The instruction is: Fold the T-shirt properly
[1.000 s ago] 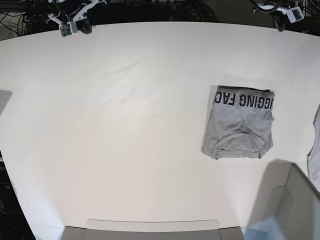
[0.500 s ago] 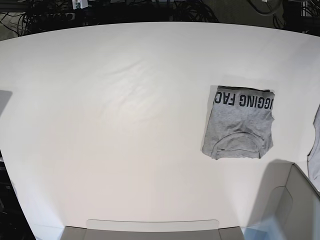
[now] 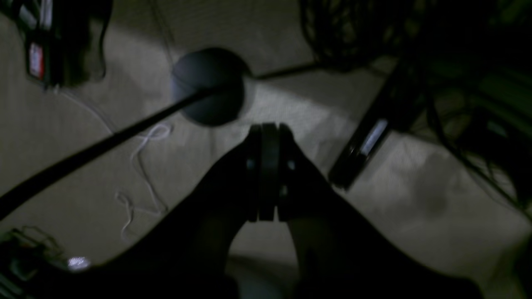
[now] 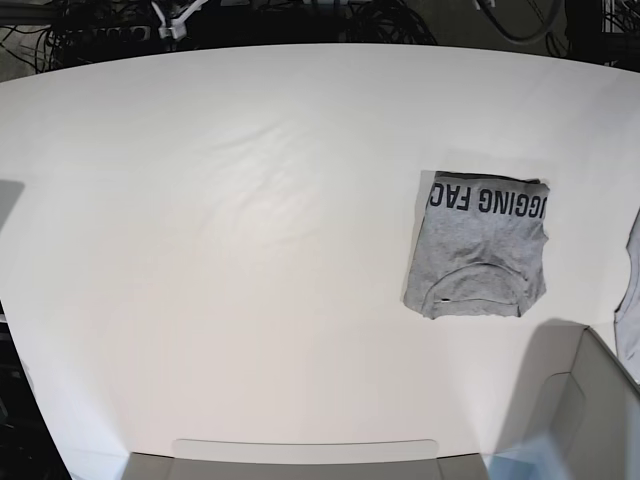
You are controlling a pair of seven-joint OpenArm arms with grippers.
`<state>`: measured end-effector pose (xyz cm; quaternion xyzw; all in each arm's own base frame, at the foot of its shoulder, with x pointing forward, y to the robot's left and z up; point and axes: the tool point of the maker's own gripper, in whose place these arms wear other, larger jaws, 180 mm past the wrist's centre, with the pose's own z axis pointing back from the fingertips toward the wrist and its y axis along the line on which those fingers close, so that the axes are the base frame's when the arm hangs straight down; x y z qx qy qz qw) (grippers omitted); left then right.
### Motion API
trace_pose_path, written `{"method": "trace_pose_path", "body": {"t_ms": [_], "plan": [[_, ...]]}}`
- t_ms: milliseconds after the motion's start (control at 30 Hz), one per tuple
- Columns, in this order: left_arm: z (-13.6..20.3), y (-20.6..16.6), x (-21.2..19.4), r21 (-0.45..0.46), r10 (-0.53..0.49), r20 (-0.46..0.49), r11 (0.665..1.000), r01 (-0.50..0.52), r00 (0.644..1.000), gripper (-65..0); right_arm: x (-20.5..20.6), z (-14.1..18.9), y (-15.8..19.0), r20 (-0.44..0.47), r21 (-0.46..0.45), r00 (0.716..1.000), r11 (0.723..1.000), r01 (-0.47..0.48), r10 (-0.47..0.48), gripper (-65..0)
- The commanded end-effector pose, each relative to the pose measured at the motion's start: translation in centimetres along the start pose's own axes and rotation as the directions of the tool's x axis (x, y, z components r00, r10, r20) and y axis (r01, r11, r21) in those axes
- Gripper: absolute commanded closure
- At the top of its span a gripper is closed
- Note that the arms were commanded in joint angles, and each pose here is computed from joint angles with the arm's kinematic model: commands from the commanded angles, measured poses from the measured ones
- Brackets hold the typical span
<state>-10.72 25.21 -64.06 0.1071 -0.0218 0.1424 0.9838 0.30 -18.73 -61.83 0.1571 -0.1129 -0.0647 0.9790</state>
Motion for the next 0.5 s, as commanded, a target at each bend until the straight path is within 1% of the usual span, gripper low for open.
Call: {"method": "trace_pose_path", "body": {"t_ms": [0,67,100,133,167,200,233,267,333,367,400,467], "plan": [[-0.4,-0.2,3.3,0.0,-0.013,0.08,1.0,0.013,0.997,0.0,0.3,0.1,-1.6,0.003,-0.044,1.0,0.999,0.001,-0.001,0.0],[-0.7,-1.5,7.1,-0.019,-0.016,0.14,1.0,0.018,0.99,0.0,0.0,-0.3,-3.6,-0.018,-0.132,1.0,0.991,-0.015,0.013,0.0],[-0.8,-1.9,8.5,-0.025,-0.01,0.16,1.0,0.014,0.987,0.0,-0.3,-0.3,-4.6,-0.032,-0.187,0.999,0.982,-0.034,0.029,0.0],[-0.8,-2.2,9.3,-0.028,-0.007,0.171,1.0,0.012,0.985,0.0,-0.2,-0.3,-5.8,-0.041,-0.252,0.998,0.966,-0.064,0.056,0.0],[-0.9,-2.4,10.0,-0.031,-0.005,0.181,0.999,0.011,0.983,0.0,-0.2,0.0,-7.2,-0.053,-0.331,0.995,0.938,-0.101,0.088,0.0],[-0.9,-2.4,10.2,-0.031,-0.004,0.185,0.999,0.01,0.983,0.0,0.0,0.4,-8.6,-0.069,-0.407,0.989,0.901,-0.148,0.131,0.0],[-0.9,-2.5,10.3,-0.031,-0.004,0.187,0.999,0.01,0.982,0.0,0.3,0.8,-9.5,-0.086,-0.461,0.981,0.866,-0.195,0.176,0.0],[-0.9,-2.5,10.4,-0.03,-0.004,0.188,0.999,0.01,0.982,0.0,1.0,1.2,-10.4,-0.103,-0.515,0.968,0.821,-0.247,0.227,0.0],[-0.9,-2.4,10.4,-0.024,-0.004,0.188,1.0,0.009,0.982,0.0,2.0,1.7,-11.2,-0.139,-0.572,0.941,0.751,-0.331,0.308,0.0],[-0.9,-2.3,10.3,-0.02,-0.004,0.187,1.0,0.008,0.982,0.0,2.6,1.8,-11.4,-0.15,-0.586,0.93,0.727,-0.357,0.336,0.0],[-0.9,-2.4,10.3,-0.021,-0.002,0.186,1.0,0.006,0.983,0.0,2.9,1.7,-11.3,-0.159,-0.589,0.922,0.716,-0.376,0.353,0.0],[-0.9,-3.6,9.9,-0.039,0.004,0.181,0.999,0.003,0.984,-0.4,3.3,0.8,-10.0,-0.148,-0.575,0.921,0.726,-0.376,0.36,0.0]]}}
